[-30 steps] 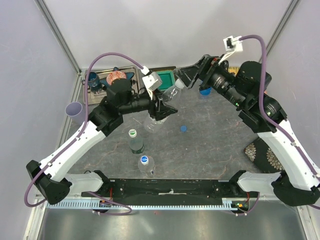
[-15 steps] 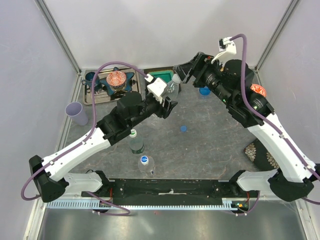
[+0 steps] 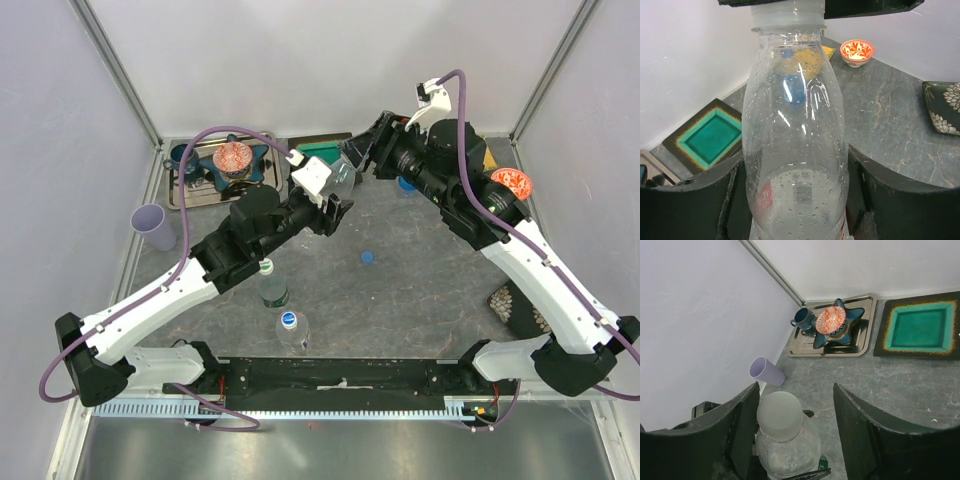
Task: Unscrew the bottle caps
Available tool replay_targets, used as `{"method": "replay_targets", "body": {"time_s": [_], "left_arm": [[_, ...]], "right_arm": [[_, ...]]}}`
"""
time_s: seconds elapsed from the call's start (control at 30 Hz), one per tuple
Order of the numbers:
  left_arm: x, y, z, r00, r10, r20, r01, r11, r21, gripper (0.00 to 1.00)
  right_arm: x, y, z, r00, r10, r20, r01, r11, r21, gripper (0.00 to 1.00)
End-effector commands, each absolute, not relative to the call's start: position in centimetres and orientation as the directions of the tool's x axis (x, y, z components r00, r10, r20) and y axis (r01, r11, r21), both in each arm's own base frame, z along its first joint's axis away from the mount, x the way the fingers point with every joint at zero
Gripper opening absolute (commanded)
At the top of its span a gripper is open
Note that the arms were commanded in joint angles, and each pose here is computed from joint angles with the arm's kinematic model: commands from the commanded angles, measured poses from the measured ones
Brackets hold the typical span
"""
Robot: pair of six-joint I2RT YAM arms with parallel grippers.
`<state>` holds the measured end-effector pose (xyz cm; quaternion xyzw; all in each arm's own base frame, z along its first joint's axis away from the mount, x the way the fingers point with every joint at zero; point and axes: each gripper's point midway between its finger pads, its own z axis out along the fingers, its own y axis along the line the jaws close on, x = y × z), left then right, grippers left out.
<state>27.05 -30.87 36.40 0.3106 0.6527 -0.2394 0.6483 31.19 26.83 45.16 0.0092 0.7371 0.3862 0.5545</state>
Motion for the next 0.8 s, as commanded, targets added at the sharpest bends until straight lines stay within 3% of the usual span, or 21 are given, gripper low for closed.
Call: {"method": "replay_targets", "body": {"time_s": [0.0,0.17,0.27,0.33,0.4,0.43,0.57,0.77], "left_arm": [[27.1,-30.4,38.8,0.114,0.063,-0.991,0.693,0.71,0.125,0.43],[27.2,-30.4,38.8,0.114,0.061,-0.992,0.691,0.713,0.123,0.43],[27.2,-30.4,38.8,0.114,0.06,-0.992,0.691,0.713,0.123,0.43],[27.1,-30.3,39.0,0.117,0.055,-0.992,0.689,0.714,0.12,0.42],[27.0,-30.2,39.3,0.122,0.045,-0.992,0.689,0.716,0.117,0.42],[27.0,-30.2,39.4,0.122,0.043,-0.992,0.69,0.715,0.116,0.42],[26.1,-30.0,40.4,0.137,0.02,-0.99,0.713,0.692,0.112,0.43],[22.7,-30.8,42.9,0.132,-0.02,-0.991,0.842,0.529,0.102,0.39]], "right_arm": [[30.9,27.4,45.7,-0.384,0.449,-0.807,-0.445,0.676,0.588,0.65],[30.8,27.7,45.1,-0.395,0.44,-0.806,-0.449,0.674,0.587,0.55],[30.8,27.9,44.6,-0.404,0.434,-0.805,-0.448,0.673,0.588,0.44],[30.6,27.9,44.3,-0.412,0.426,-0.805,-0.452,0.672,0.587,0.29],[30.5,28.1,43.8,-0.424,0.418,-0.803,-0.453,0.67,0.588,0.03],[30.3,28.1,43.7,-0.424,0.405,-0.81,-0.464,0.671,0.579,0.0],[29.5,28.3,43.4,-0.417,0.357,-0.836,-0.518,0.663,0.541,0.0],[27.1,29.7,44.2,-0.408,0.24,-0.881,-0.669,0.577,0.468,0.0]]}}
